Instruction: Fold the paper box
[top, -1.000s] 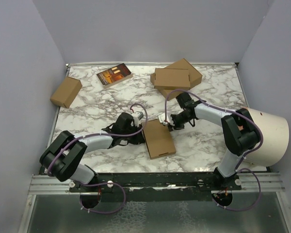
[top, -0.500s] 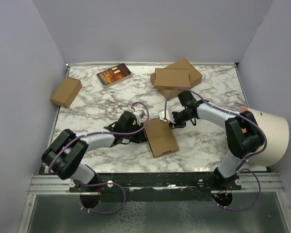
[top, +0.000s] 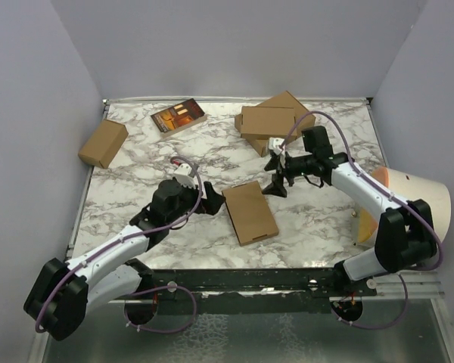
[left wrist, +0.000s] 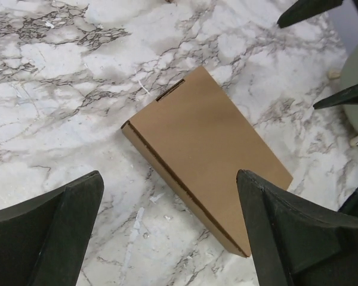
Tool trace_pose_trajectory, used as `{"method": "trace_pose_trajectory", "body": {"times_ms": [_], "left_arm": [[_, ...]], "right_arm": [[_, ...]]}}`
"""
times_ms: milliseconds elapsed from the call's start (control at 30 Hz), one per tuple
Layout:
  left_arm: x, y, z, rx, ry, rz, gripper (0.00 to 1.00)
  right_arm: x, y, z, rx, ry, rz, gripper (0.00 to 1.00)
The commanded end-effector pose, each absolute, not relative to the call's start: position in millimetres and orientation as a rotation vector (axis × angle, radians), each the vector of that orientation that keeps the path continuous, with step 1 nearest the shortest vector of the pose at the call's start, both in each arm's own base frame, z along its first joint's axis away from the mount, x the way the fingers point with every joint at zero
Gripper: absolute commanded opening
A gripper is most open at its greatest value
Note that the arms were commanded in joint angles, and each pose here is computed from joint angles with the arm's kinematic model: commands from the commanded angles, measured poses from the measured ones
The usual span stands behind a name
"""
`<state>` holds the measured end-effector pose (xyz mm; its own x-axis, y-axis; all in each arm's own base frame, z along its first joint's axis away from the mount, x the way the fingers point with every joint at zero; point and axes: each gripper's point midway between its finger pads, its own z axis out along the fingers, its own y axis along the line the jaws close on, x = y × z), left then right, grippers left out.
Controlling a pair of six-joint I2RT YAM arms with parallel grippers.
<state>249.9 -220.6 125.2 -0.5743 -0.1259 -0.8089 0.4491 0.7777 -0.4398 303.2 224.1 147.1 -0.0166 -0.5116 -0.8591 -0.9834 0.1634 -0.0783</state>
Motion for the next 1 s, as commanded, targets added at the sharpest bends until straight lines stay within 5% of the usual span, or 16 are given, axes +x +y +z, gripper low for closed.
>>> {"method": "trace_pose_trajectory", "body": {"times_ms": [0,500,967], "left_arm": [[252,-223,152,0.078,1.872,-0.94,0.99],[232,-232,122,-0.035,1.911,-1.135,0.98],[227,-240,90,-0.043,2.011,-1.167,0.97]], "right_arm": [[273,244,167,-1.243,1.665,1.255,0.85],[294,221,67,-0.837,2.189,1.323,0.79],[286,220,34,-0.709,2.341,1.451,0.43]]}}
